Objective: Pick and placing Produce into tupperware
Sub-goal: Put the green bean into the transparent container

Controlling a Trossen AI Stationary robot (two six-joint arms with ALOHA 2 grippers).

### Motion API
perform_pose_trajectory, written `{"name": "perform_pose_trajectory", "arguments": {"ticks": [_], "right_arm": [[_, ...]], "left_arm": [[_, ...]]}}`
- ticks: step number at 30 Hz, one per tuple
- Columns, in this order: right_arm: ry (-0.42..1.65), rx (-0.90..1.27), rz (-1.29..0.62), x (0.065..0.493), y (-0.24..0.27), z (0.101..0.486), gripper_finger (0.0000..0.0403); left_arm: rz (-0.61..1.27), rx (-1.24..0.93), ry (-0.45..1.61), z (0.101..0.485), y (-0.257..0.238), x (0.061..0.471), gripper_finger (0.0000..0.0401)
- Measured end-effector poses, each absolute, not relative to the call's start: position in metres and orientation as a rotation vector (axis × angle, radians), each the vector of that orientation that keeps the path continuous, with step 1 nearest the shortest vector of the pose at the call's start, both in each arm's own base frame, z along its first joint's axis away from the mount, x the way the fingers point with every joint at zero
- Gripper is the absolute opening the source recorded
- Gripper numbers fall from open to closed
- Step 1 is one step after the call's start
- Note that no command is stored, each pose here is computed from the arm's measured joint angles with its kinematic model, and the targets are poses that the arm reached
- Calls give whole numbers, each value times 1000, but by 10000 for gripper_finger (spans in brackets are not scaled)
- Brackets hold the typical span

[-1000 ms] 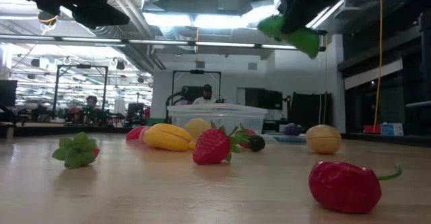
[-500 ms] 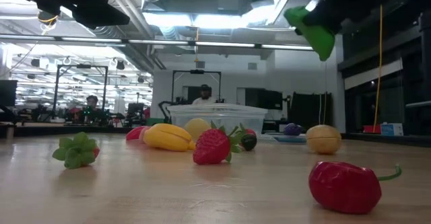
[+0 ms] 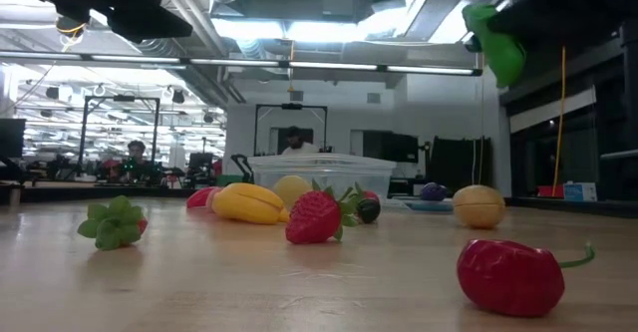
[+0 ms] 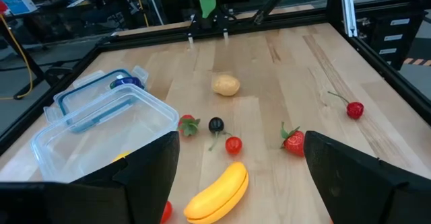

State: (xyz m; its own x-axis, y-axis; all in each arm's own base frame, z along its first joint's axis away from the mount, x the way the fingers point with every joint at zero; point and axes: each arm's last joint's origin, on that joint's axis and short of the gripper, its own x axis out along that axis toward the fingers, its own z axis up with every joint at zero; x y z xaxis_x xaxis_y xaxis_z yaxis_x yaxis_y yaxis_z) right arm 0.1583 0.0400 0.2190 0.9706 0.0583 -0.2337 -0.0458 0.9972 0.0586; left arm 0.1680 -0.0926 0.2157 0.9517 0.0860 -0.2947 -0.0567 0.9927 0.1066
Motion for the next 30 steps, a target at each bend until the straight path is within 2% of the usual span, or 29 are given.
{"name": "perform_pose_trajectory", "arguments": {"ticks": [9,20,30], "right_arm": [[93,74,22,144,35,199,127],[139,21,-305,148,27,190,127],[136,18,-468,157,26,184,127]], "left_arm": [[114,88,306,216,-86,172,309],[160,80,308,216,-78,175,309],[170,76,308,216,-76,176,309]]}}
